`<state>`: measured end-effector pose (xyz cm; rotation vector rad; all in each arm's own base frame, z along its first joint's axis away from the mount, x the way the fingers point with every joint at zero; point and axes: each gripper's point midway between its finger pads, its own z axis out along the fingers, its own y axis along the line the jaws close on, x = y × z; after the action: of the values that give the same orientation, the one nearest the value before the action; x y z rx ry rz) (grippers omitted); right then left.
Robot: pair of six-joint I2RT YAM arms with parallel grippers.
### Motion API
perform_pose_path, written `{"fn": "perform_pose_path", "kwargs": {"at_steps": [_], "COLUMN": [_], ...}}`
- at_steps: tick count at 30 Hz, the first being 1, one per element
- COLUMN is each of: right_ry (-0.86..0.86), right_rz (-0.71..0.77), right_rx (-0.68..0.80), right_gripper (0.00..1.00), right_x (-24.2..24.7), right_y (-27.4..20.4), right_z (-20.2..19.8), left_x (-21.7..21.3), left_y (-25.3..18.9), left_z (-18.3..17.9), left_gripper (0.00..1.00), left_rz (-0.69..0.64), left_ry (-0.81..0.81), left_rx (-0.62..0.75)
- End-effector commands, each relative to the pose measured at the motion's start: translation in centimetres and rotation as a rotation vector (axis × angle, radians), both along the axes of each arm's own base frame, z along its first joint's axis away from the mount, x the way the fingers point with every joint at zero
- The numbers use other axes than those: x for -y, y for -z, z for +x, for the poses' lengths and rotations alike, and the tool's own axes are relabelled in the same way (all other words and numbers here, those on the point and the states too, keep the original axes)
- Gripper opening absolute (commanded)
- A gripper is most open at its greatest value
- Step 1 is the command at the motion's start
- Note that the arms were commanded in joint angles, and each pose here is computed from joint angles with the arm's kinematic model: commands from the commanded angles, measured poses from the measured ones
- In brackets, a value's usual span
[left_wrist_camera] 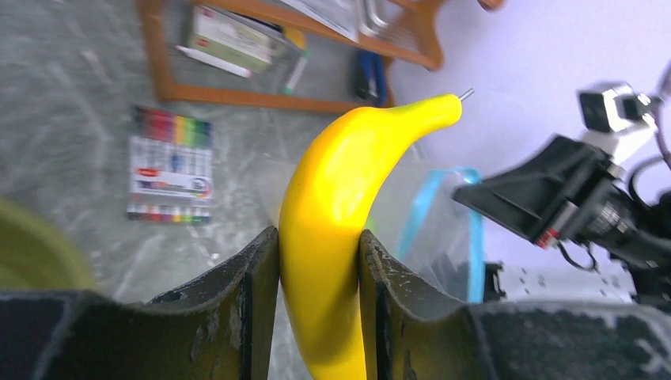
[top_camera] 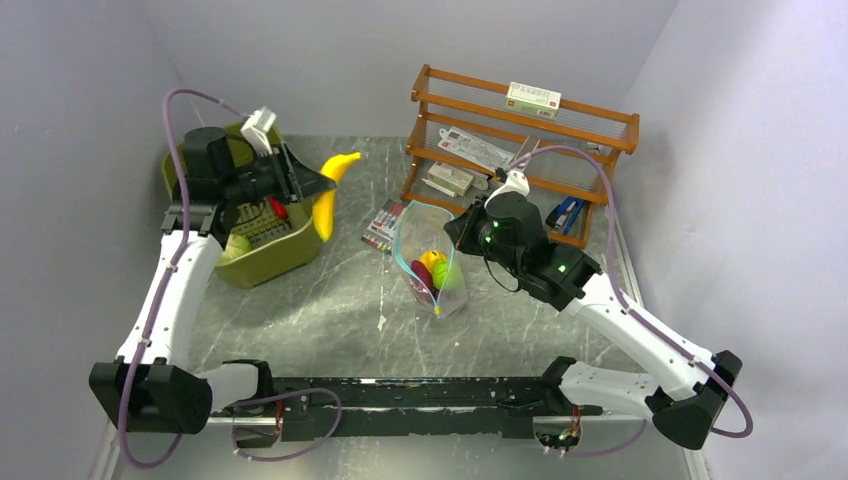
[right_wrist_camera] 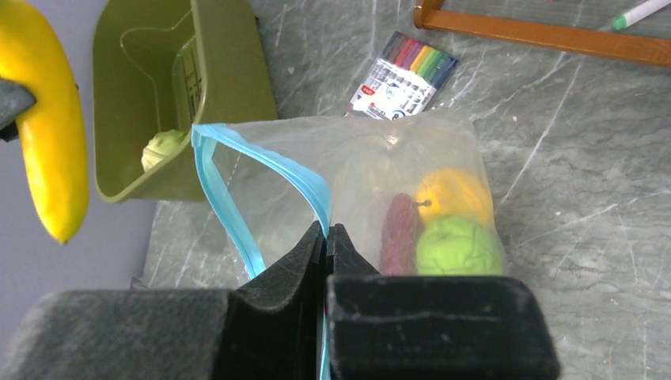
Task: Place the food in the zip-top bag and seal the zipper
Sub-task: Place the fake fruit in the zipper food storage bag.
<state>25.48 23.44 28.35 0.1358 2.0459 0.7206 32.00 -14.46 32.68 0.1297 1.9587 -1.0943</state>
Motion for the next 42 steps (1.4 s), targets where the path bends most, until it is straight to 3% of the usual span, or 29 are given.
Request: {"fn": "perform_pose_path", "kwargs": {"at_steps": [1, 5, 15, 30, 42], "right_ry": [0.028, 0.043, 0.009, -0.022, -0.129], "right_rz": [0.032, 0.043, 0.094, 0.134, 0.21], "right_rx": [0.025, 0.026, 0.043, 0.049, 0.054], "right_gripper": [0.0, 0.0, 0.0, 0.0, 0.0], "right_x": [-0.2, -0.3, -1.4, -2.0, -4.2], "right_y": [-1.1, -1.0, -1.2, -1.3, -0.8], "right_z": [0.7, 1.0, 1.1, 0.7, -0.1], "left_x": [4.6, 7.0, 12.4, 13.2, 12.8], "left_y": [-1.1, -0.9, 1.1, 6.2, 7.5], "left_z": [-3.0, -5.2, -10.2, -7.6, -5.5], "left_gripper": [0.25, 0.27, 0.28, 0.29, 0.32], "left_rz": [-0.061, -0.066, -0.228, -0.053, 0.034], "left_ry": [0.203, 0.287, 0.492, 0.337, 0.213], "left_rx": [0.014, -0.008, -0.1, -0.282, -0.328]}}
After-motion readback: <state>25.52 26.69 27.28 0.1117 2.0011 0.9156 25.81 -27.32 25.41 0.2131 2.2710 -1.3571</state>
